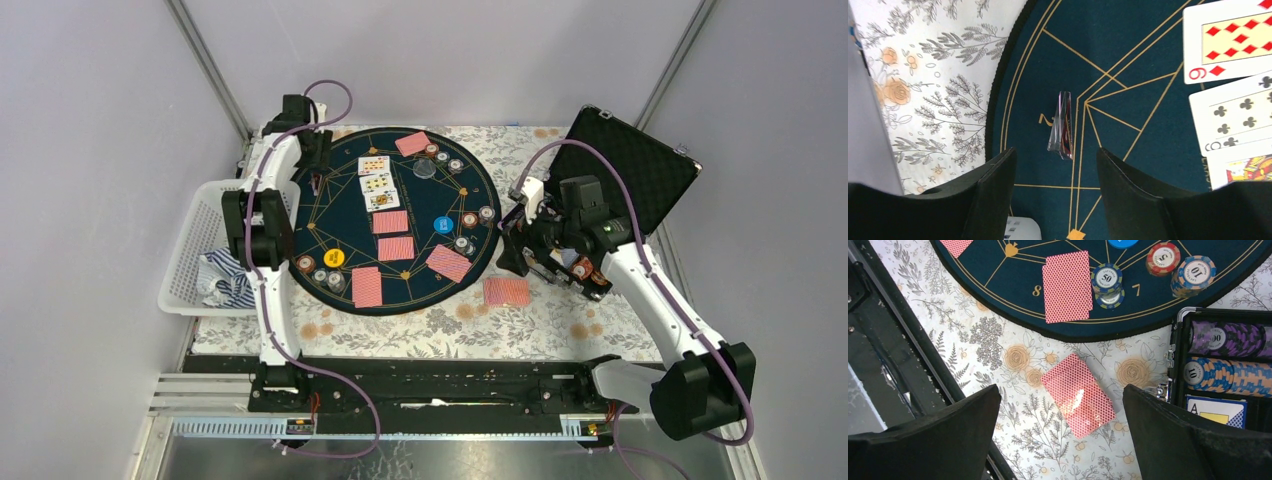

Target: Distribute texas hold em gaming equipment

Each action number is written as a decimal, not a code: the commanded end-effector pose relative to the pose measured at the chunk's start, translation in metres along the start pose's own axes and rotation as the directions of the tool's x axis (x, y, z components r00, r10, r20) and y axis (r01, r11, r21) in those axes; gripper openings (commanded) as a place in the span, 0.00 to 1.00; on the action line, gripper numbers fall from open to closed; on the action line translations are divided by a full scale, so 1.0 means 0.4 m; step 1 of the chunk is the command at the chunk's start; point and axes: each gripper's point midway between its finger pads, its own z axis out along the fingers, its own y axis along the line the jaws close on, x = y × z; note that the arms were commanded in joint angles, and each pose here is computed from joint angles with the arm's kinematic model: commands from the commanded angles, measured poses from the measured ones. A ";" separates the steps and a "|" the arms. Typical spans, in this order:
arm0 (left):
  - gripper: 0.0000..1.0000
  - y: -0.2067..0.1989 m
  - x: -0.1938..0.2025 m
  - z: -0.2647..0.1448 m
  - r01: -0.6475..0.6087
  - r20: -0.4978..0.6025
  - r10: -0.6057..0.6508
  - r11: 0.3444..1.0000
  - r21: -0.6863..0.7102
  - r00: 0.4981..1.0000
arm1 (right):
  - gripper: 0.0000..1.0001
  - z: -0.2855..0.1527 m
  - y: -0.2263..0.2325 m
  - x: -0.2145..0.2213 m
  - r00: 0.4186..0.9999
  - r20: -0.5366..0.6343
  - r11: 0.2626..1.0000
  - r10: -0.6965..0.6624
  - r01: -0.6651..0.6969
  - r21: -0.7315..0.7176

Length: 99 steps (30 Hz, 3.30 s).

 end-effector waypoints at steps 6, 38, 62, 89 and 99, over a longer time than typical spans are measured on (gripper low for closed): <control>0.57 0.017 0.017 0.049 0.075 -0.017 -0.074 0.997 0.010 0.997 | 1.00 -0.017 0.011 -0.038 0.996 0.086 1.000 0.019 -0.017 -0.021; 0.01 -0.472 -0.024 -0.314 -0.315 0.204 0.252 0.861 0.399 0.946 | 1.00 -0.003 -0.006 -0.030 0.994 0.105 1.000 0.029 -0.027 -0.015; 0.07 -0.732 0.083 -0.118 -0.346 0.097 0.337 0.845 0.408 0.936 | 1.00 -0.003 -0.014 -0.008 0.995 0.101 1.000 0.025 -0.025 -0.004; 0.99 -0.704 -0.008 -0.251 -0.341 0.179 0.292 0.851 0.400 0.939 | 1.00 -0.014 -0.008 -0.033 0.992 0.120 0.999 0.037 -0.035 -0.020; 0.99 -0.468 -0.116 -0.504 -0.211 0.248 0.102 0.858 0.467 0.963 | 1.00 -0.098 -0.060 -0.148 0.984 0.178 0.996 0.032 -0.047 0.081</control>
